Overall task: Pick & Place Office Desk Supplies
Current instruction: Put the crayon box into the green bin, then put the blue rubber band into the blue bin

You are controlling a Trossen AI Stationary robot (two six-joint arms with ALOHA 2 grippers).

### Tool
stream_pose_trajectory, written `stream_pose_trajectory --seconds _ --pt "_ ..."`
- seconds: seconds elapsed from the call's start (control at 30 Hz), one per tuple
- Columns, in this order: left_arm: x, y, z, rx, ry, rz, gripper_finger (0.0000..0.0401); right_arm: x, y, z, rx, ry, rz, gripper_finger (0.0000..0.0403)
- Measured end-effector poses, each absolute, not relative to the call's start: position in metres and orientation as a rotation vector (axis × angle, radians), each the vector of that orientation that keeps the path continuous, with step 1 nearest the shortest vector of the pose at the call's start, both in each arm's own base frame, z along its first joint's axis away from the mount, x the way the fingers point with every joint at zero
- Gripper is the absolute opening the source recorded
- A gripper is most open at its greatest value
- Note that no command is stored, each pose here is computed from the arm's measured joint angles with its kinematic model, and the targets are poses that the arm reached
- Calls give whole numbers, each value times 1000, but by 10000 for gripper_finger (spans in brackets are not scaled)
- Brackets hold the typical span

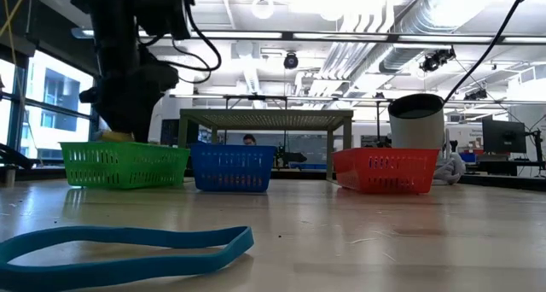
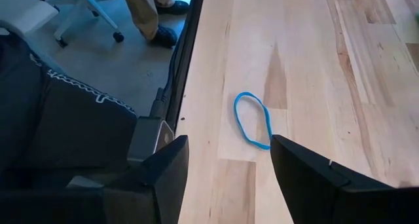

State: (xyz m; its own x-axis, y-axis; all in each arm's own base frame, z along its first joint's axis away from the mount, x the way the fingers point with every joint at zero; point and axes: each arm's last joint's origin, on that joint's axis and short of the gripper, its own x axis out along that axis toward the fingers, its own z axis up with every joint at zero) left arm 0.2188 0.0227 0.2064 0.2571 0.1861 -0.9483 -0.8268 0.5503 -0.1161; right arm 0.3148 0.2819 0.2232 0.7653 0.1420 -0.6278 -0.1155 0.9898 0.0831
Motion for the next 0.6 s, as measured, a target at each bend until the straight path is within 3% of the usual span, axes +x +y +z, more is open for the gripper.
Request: stream_pose_trajectory --seconds 0.23,0.33,0.6 --pt "219 29 207 -797 1126 703 198 314 282 223 34 692 138 205" --pt "220 30 210 -783 1161 589 199 314 282 223 17 690 145 205" --pt "214 37 262 -865 972 418 199 315 281 223 -16 687 154 205"
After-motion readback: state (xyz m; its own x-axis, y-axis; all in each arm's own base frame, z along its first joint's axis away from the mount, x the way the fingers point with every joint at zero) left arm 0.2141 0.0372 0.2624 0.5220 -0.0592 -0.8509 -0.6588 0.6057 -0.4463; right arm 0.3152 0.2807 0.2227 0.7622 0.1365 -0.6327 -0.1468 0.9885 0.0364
